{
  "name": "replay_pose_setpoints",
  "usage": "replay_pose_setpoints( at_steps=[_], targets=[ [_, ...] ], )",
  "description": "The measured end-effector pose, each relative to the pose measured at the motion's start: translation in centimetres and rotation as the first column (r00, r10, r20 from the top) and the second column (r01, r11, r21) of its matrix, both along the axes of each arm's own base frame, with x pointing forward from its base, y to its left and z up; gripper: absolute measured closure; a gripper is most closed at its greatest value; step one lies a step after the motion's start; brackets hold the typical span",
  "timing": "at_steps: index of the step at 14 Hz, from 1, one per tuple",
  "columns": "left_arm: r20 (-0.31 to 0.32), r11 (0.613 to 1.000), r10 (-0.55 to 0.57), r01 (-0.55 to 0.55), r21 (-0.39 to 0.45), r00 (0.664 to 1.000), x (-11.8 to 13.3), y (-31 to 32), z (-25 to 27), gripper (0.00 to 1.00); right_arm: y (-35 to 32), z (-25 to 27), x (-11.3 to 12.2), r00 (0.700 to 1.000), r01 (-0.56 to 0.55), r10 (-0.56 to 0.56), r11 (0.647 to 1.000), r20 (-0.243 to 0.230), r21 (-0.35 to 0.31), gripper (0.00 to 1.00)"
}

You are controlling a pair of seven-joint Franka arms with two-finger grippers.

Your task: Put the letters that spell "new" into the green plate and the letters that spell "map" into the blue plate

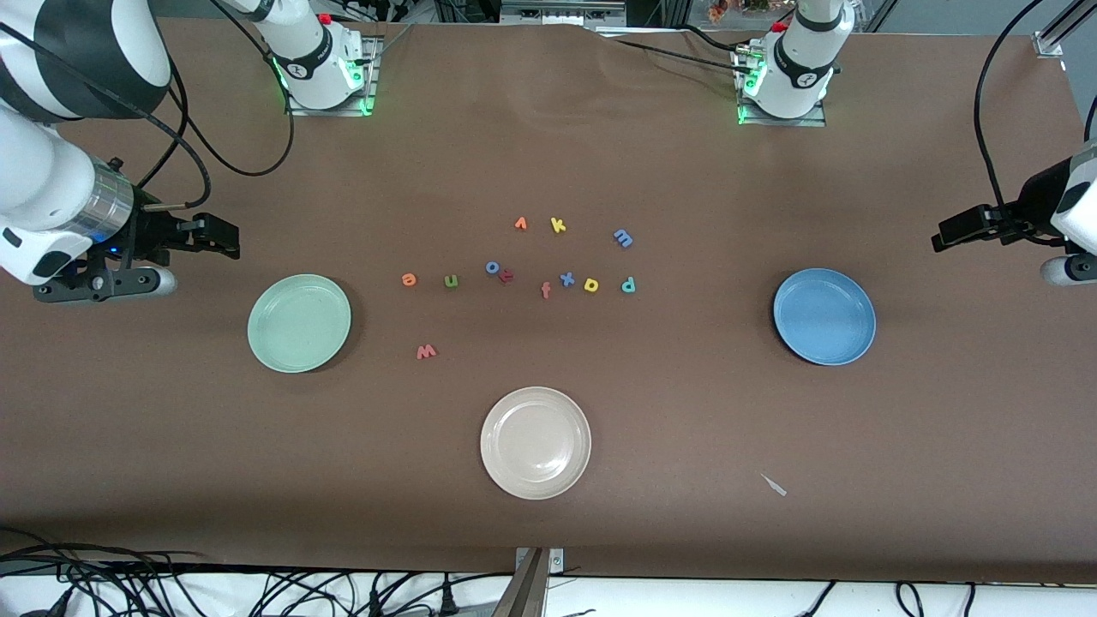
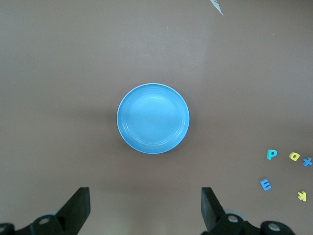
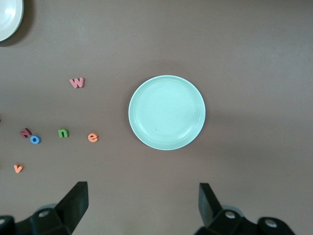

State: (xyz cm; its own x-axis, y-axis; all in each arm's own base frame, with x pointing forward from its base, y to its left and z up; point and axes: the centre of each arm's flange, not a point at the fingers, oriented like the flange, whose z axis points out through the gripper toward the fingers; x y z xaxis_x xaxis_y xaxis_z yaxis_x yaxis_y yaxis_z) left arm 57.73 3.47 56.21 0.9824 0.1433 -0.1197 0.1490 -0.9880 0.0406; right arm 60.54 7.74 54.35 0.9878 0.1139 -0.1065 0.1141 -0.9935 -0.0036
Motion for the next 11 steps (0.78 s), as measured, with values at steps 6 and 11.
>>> replay_pose_setpoints(
  at_steps=[6,11],
  targets=[
    [-0.001,1.000,-0.001,0.001,0.000,1.000,0.02,-0.07,-0.03,0.00,-0.05,0.51,-0.18,1.000,0.000,0.000,1.000,0.008,0.002,0.00],
    [-0.001,1.000,-0.001,0.001,0.000,1.000,0.02,-0.08,-0.03,0.00,-0.07,0.70,-0.25,1.000,0.000,0.000,1.000,0.011,0.003,0.00]
  ],
)
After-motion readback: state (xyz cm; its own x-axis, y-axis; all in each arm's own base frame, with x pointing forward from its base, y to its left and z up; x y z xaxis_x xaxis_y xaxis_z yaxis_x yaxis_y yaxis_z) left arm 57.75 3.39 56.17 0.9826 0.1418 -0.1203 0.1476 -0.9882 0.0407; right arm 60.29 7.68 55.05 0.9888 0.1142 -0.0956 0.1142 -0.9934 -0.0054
